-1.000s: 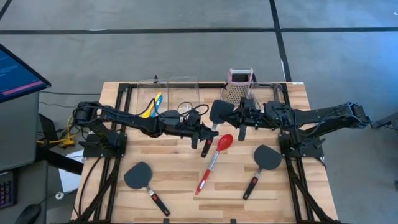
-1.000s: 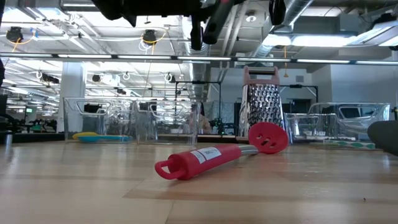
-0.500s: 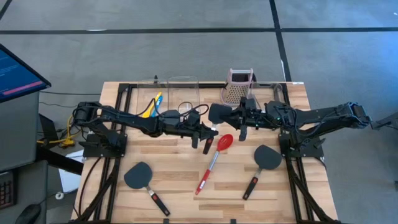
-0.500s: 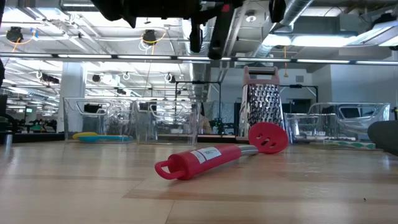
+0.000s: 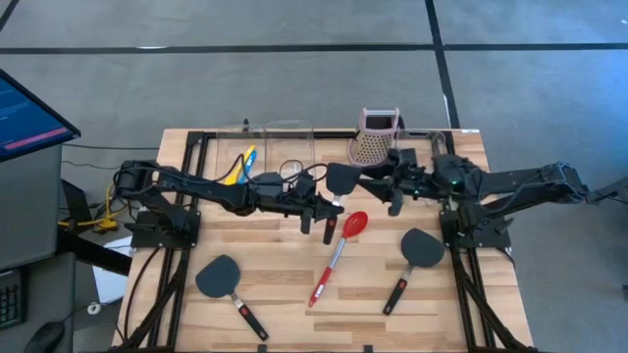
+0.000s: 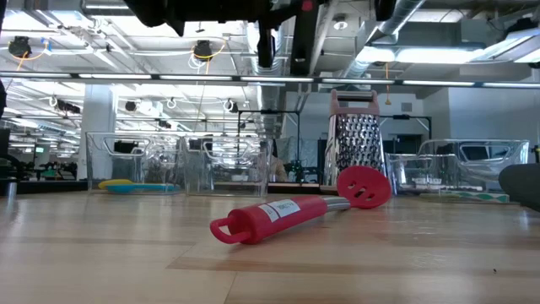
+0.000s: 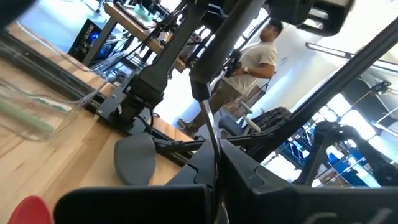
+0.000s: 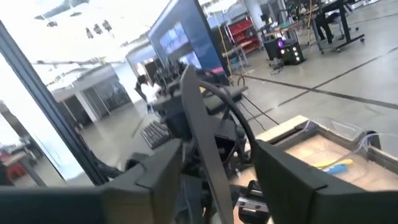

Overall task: Pick & Place Kitchen Items
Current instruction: Put the black spatula into the middle transparent bin

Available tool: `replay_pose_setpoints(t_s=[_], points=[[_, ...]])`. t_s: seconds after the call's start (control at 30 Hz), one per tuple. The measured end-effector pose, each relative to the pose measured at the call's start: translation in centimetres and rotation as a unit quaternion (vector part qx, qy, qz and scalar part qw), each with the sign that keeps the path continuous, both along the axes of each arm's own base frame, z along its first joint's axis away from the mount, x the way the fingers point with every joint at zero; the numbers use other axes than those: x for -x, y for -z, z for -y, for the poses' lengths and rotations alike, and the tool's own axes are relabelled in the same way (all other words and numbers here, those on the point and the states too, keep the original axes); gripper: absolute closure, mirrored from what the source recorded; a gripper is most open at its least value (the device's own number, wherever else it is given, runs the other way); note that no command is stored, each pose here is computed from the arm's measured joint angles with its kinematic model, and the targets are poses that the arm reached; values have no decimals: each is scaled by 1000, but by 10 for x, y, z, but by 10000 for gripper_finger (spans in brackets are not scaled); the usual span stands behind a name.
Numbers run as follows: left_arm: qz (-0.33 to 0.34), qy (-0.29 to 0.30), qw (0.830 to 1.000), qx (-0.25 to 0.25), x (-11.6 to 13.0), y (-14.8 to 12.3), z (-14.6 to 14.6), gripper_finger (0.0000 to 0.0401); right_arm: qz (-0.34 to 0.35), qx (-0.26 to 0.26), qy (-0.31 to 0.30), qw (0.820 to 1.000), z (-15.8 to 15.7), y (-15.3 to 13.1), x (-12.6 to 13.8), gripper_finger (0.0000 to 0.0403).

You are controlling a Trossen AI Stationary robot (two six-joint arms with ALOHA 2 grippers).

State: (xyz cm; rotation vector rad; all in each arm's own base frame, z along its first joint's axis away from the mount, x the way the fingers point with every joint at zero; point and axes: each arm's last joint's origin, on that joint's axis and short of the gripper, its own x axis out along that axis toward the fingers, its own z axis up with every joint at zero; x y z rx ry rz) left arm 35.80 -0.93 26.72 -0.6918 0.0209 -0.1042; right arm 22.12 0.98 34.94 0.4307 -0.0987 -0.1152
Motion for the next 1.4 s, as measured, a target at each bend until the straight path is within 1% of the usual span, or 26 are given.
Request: replay_pose_setpoints(t_s=[0.13,0.23,0.3,0.4,0.5,0.6,0.7,0.83,1.07,1.3,1.4], points=[[11,-3,1000,-2,5,-8,-3,400,26,-5,-1,1000,1,-12,20,169],[29,2,1000,-3,14,-20,-11,400,47,-13,-16,999,1,-22,38,151],[39,4,999,-5,22,-28,-18,400,68,-16,-25,997,-1,-29,49,149],[14,-10,1000,-5,35,-36,-31,400,95,-19,-40,995,-5,-36,65,149],[-4,-41,999,-7,49,-44,-49,400,112,-18,-53,992,-7,-41,76,152],[-5,-78,997,-16,62,-52,-68,400,120,-17,-63,991,-10,-43,82,158],[-6,-115,993,-26,72,-57,-88,400,119,-4,-70,990,-12,-44,83,164],[-38,-162,986,-32,83,-53,-115,400,104,1,-77,992,-15,-40,80,173],[-138,-226,964,-5,99,-28,-155,400,71,5,-84,994,-18,-34,74,187],[-173,-253,951,18,106,-10,-185,400,39,11,-83,996,-19,-27,71,199],[-191,-244,950,35,107,1,-195,400,27,12,-83,996,-19,-25,69,203]])
